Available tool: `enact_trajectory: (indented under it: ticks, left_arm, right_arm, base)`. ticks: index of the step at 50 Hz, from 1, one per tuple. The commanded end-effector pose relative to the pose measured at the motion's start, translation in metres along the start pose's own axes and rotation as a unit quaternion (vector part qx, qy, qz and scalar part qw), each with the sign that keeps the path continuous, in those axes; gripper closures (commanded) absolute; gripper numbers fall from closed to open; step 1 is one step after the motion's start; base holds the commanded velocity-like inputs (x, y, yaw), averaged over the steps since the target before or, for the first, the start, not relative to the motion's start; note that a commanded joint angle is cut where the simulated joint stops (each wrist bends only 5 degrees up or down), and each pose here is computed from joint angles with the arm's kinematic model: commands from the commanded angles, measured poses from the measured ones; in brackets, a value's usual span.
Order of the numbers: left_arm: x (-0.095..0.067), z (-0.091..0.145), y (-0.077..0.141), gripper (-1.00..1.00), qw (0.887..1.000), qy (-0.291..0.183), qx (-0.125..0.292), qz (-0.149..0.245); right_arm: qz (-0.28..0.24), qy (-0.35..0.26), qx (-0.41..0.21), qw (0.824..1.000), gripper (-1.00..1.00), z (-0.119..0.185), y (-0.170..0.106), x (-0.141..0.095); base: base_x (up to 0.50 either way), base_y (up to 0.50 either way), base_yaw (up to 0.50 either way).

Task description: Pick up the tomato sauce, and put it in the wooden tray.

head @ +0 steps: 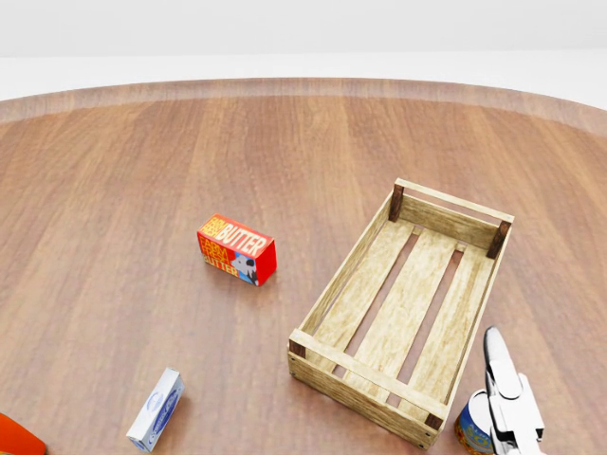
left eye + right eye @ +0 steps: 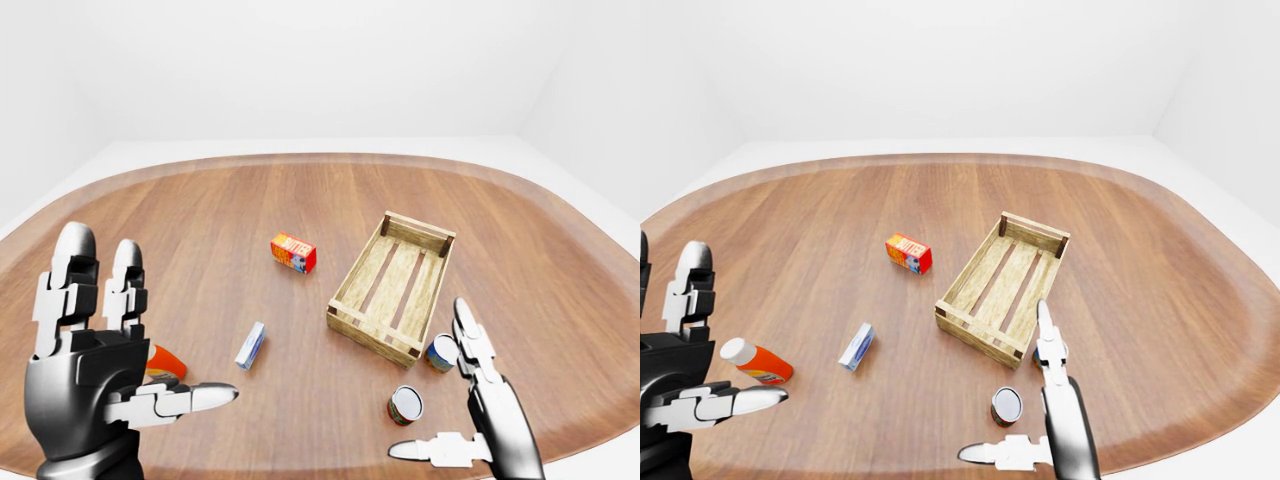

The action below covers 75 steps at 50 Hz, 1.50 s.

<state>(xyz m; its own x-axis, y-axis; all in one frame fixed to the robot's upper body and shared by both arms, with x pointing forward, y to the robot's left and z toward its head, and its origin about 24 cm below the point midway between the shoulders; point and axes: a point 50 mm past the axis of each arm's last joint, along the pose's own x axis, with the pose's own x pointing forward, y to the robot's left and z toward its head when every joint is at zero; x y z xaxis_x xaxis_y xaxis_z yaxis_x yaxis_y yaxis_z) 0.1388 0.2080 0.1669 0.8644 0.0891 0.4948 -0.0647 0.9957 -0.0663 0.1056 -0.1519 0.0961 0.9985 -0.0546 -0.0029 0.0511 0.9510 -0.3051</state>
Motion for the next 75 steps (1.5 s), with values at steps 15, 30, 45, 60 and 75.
enact_trajectory:
  ticks: [15,30,45,60,75]
  left_arm:
    - [-0.001,0.001,0.001,-1.0,1.0,-0.002,-0.001,0.0]
    - [-0.001,0.002,0.001,-1.0,1.0,-0.003,0.0,0.0]
    - [-0.001,0.003,0.001,-1.0,1.0,-0.006,0.001,0.001]
    - [-0.002,0.006,0.001,-1.0,1.0,-0.01,0.002,0.0]
    - [-0.003,0.005,0.001,-1.0,1.0,-0.007,0.002,-0.002]
  right_arm:
    - [-0.005,0.047,-0.009,0.999,-1.0,-0.022,0.001,-0.008]
    - [-0.004,0.06,-0.002,0.998,-1.0,-0.034,0.003,-0.012]
    - [-0.001,0.07,0.002,0.998,-1.0,-0.042,0.006,-0.015]
    - [0.004,0.079,0.008,0.997,-1.0,-0.052,0.01,-0.014]
    - [0.006,0.09,0.013,0.996,-1.0,-0.062,0.013,-0.013]
  base:
    - [0.0,0.0,0.0]
    - [0.0,0.0,0.0]
    - [0.0,0.0,0.0]
    - [0.0,0.0,0.0]
    - [0.0,0.0,0.0]
